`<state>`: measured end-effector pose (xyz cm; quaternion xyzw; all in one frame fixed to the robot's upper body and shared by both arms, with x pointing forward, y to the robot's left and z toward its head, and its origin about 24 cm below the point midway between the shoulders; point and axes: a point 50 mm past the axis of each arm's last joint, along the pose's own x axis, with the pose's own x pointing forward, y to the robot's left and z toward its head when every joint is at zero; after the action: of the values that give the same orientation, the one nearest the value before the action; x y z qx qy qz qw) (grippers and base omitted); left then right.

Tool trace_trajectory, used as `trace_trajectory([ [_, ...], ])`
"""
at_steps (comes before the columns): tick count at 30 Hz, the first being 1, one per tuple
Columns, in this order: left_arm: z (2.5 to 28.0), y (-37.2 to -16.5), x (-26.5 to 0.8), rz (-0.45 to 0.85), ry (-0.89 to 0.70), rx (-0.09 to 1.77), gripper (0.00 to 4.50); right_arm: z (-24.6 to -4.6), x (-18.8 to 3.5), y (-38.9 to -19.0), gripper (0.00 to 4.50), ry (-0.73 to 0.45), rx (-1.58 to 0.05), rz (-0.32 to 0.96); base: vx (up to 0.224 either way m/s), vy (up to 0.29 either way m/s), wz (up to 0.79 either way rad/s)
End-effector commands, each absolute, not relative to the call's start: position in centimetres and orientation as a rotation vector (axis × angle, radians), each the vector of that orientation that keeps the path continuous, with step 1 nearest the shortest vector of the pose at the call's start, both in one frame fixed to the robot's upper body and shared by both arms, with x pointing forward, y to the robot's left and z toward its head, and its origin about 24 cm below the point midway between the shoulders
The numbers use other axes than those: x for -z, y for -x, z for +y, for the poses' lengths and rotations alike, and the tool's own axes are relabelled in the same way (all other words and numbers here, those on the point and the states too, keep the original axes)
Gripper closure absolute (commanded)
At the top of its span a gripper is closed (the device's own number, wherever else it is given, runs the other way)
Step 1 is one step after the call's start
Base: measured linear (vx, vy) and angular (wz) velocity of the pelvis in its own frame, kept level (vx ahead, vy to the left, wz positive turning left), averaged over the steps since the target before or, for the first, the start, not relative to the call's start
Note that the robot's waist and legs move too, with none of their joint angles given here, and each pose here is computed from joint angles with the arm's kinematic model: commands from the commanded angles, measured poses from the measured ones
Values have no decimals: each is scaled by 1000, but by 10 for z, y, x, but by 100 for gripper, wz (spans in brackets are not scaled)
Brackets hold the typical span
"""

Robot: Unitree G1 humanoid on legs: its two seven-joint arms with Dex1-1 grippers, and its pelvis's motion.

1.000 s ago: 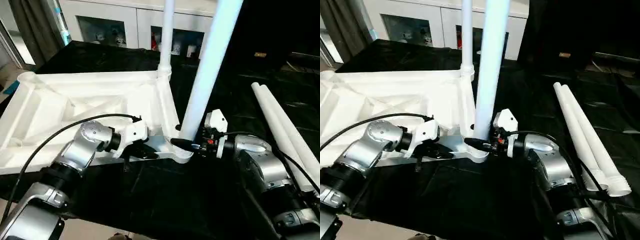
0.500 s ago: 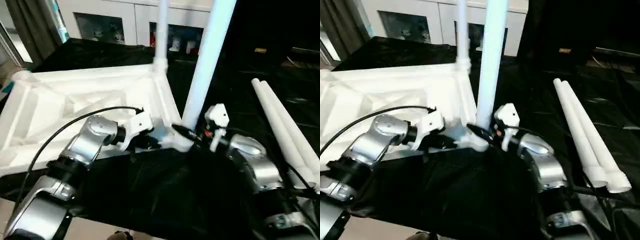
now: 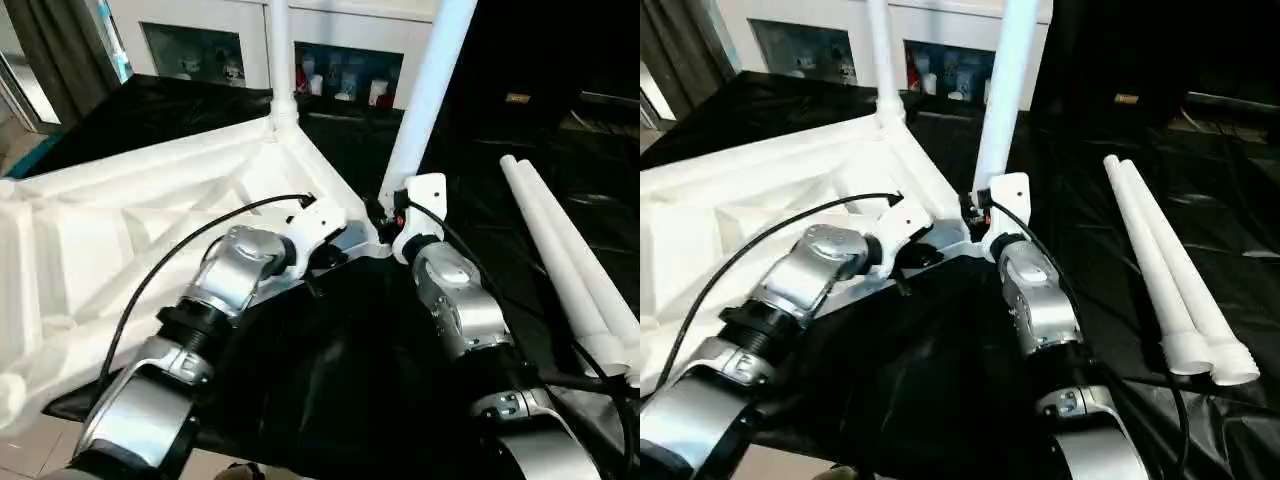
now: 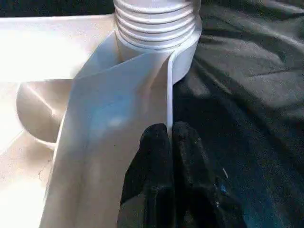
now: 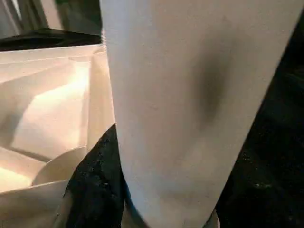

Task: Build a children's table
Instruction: Insert table leg to table base

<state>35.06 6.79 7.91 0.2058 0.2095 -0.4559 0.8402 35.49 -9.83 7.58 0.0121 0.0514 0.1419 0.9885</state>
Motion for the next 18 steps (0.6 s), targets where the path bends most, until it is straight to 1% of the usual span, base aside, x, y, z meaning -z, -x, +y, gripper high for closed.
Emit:
trace_trajectory([
  [1, 58, -345, -62, 519, -445, 950, 450, -83, -6, -328, 257, -28, -333, 459, 0, 0, 0],
  [9, 60, -348, -64, 517, -446, 944, 450, -83, -6, -331, 257, -44, -304, 465, 0, 0, 0],
  [18, 60, -349, -64, 515, -449, 943, 450, -80, -7, -332, 257, -38, -315, 452, 0, 0, 0],
])
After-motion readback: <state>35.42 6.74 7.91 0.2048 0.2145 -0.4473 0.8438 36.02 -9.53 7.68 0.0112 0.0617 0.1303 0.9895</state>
